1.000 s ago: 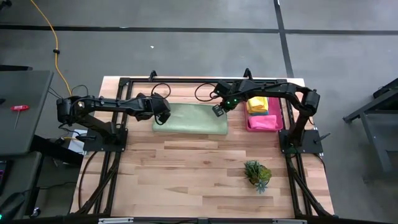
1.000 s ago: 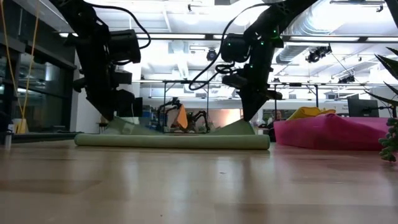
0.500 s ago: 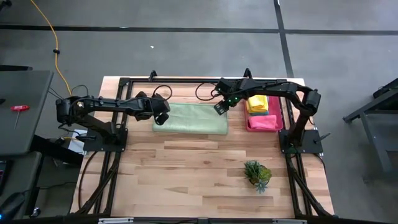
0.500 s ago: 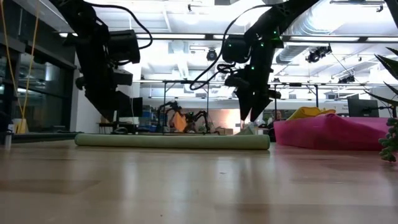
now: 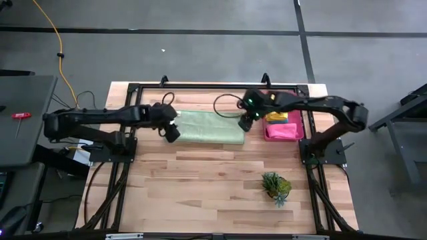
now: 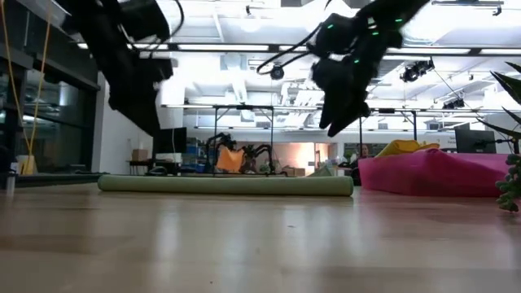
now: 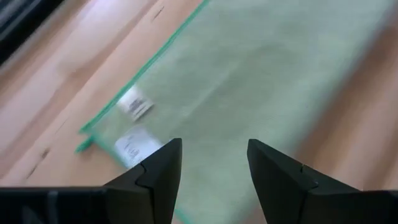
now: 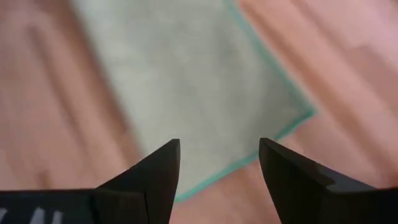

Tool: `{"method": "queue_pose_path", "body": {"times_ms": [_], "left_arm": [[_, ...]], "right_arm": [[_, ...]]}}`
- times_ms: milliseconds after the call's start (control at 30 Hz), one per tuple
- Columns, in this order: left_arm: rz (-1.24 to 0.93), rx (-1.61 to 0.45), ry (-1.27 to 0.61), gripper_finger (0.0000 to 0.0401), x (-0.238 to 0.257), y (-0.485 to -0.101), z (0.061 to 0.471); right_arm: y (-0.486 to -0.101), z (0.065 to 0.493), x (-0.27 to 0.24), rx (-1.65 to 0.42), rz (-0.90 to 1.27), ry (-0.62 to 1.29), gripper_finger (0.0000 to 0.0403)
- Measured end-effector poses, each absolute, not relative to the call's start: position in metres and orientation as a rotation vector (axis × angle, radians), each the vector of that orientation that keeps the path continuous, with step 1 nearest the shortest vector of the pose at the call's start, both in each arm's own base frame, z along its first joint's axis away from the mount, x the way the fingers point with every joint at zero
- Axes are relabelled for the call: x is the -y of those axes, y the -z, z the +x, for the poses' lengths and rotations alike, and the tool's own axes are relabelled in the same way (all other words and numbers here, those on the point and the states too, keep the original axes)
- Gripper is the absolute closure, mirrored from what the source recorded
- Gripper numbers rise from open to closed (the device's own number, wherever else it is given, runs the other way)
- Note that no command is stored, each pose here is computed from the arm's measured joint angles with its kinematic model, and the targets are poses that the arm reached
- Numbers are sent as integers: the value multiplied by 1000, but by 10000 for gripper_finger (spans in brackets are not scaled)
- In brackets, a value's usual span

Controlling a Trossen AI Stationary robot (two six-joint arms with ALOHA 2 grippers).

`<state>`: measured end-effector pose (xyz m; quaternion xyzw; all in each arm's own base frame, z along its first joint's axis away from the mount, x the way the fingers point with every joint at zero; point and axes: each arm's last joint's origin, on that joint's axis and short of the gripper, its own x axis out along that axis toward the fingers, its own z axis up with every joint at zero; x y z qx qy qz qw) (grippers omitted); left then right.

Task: Fold microfiber towels
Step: Fold the light green microfiber cloth

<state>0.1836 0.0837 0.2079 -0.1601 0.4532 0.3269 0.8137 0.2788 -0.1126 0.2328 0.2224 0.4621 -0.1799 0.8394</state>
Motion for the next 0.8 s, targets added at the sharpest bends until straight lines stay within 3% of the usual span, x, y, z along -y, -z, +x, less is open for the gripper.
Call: {"method": "queue_pose_path", "body": {"times_ms": [167, 333, 800], "left_arm": [[-186, -953, -546, 229, -58, -218, 186], [-39, -1097, -436, 230, -42, -206, 189], [88, -1478, -270, 231, -55, -155, 206]], "right_arm": [[-228, 255, 83, -874, 501, 311, 192], [-229, 242, 69, -804, 528, 316, 192], [-225, 243, 66, -797, 532, 313, 192]]}}
